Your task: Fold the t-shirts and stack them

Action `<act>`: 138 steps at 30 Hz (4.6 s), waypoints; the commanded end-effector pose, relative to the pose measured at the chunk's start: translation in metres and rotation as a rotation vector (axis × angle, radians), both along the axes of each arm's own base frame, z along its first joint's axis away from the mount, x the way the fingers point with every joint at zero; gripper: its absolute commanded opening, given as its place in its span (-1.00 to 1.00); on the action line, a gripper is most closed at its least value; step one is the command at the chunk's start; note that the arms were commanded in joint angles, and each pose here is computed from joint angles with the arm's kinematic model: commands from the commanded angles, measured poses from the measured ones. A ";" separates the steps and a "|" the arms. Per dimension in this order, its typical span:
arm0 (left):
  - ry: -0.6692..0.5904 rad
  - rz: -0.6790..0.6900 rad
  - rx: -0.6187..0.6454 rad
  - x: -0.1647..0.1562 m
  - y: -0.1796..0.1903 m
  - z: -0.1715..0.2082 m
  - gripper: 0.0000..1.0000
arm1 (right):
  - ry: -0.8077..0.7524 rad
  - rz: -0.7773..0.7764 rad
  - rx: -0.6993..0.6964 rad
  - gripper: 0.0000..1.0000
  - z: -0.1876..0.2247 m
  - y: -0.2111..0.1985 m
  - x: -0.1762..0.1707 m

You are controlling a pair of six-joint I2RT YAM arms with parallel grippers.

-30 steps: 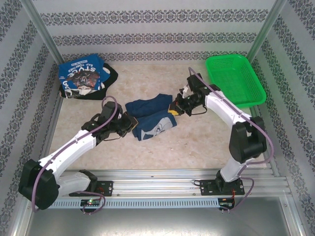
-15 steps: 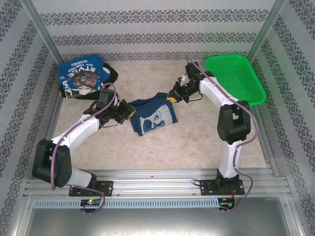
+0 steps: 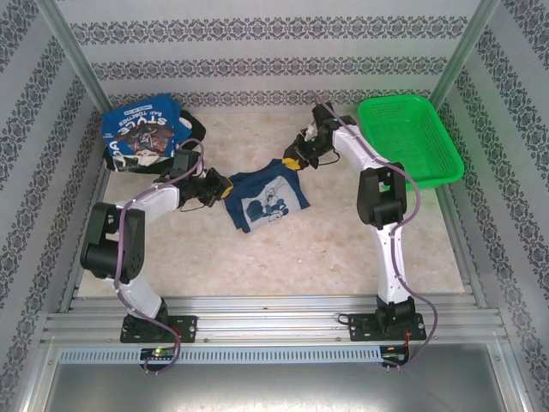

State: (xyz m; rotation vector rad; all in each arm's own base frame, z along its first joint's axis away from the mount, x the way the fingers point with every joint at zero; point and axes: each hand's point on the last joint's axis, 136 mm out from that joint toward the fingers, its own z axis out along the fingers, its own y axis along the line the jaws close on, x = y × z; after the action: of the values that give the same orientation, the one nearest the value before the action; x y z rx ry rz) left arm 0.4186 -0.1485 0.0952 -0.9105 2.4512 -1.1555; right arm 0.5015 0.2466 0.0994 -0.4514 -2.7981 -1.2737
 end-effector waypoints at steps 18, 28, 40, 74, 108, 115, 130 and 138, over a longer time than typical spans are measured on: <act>-0.008 0.003 0.194 -0.070 0.029 0.031 0.69 | -0.251 0.163 -0.014 0.01 0.063 0.004 -0.054; -0.058 -0.008 0.140 -0.059 -0.008 -0.016 0.68 | -0.300 0.289 -0.244 -0.12 0.000 0.021 -0.015; -0.048 0.041 0.138 -0.034 -0.014 -0.044 0.64 | -0.316 0.317 -0.387 -0.11 -0.047 0.017 0.016; -0.148 0.047 0.111 0.012 -0.044 -0.034 0.64 | -0.434 0.038 -0.289 0.15 0.042 -0.048 0.041; -0.127 -0.379 0.740 0.123 -0.075 -0.013 -1.00 | -0.546 0.030 0.056 0.72 0.144 -0.070 -0.149; -0.305 -0.408 0.918 0.154 -0.020 0.072 -1.00 | -0.623 0.010 0.168 0.96 0.164 -0.061 -0.158; -0.527 -0.456 1.046 0.179 0.032 0.154 -1.00 | -0.643 0.017 0.151 0.96 0.168 -0.063 -0.181; -0.616 -0.439 1.075 0.186 0.070 0.188 -1.00 | -0.612 0.021 0.149 0.96 0.162 -0.062 -0.181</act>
State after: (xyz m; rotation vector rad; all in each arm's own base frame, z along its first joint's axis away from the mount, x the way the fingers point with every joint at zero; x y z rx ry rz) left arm 0.6087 -0.1027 0.2310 0.2420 2.3400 -0.0460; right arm 0.3263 0.1797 0.2621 -0.0461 -3.1380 -1.8565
